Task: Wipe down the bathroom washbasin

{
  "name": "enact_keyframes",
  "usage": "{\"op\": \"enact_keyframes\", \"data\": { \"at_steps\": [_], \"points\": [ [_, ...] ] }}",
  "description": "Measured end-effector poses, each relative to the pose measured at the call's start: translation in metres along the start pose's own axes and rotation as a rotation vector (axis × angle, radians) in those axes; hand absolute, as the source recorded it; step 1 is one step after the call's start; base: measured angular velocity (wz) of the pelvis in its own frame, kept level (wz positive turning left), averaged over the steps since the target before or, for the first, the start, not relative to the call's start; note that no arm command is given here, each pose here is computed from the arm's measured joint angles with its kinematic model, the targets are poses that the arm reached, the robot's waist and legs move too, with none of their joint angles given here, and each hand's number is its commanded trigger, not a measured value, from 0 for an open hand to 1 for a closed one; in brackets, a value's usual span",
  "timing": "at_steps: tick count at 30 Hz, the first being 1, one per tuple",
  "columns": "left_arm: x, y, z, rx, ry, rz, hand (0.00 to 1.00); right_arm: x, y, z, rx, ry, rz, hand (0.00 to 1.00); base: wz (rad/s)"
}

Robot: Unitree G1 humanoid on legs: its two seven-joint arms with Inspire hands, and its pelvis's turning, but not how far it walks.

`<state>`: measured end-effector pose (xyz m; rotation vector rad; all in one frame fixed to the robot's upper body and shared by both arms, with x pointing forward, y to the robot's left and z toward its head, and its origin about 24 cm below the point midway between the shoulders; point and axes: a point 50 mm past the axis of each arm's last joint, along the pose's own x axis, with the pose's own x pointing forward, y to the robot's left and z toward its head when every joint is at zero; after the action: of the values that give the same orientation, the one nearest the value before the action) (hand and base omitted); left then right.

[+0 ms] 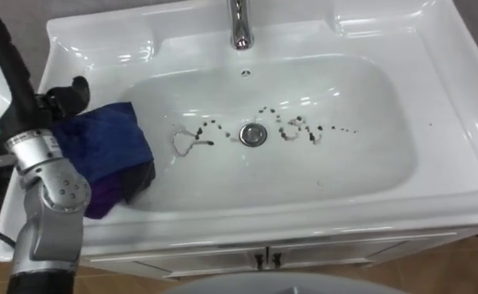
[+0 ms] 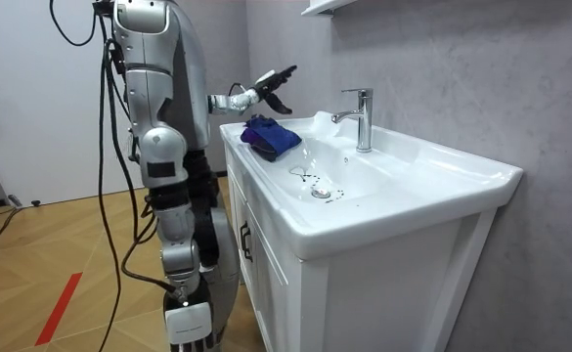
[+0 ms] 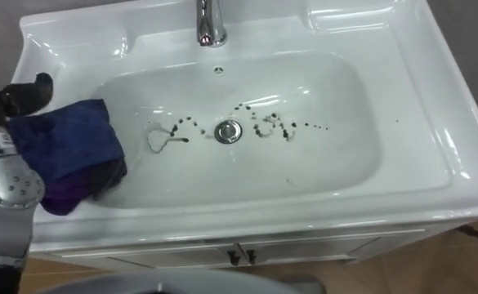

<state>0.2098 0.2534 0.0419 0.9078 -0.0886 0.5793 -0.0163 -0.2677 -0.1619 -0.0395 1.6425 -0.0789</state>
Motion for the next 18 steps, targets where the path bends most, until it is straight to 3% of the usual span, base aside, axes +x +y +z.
{"op": "enact_keyframes", "data": {
  "at_steps": [7,18],
  "points": [
    [-0.012,-0.017,-0.016,0.071,0.07,-0.11,0.0,0.0,0.0,-0.001,0.002,0.019,0.0,0.0,-0.07],
    [-0.025,-0.028,-0.032,0.131,0.15,-0.188,0.0,0.0,0.002,-0.003,-0.015,0.056,0.004,0.0,-0.04]
  ]
}}
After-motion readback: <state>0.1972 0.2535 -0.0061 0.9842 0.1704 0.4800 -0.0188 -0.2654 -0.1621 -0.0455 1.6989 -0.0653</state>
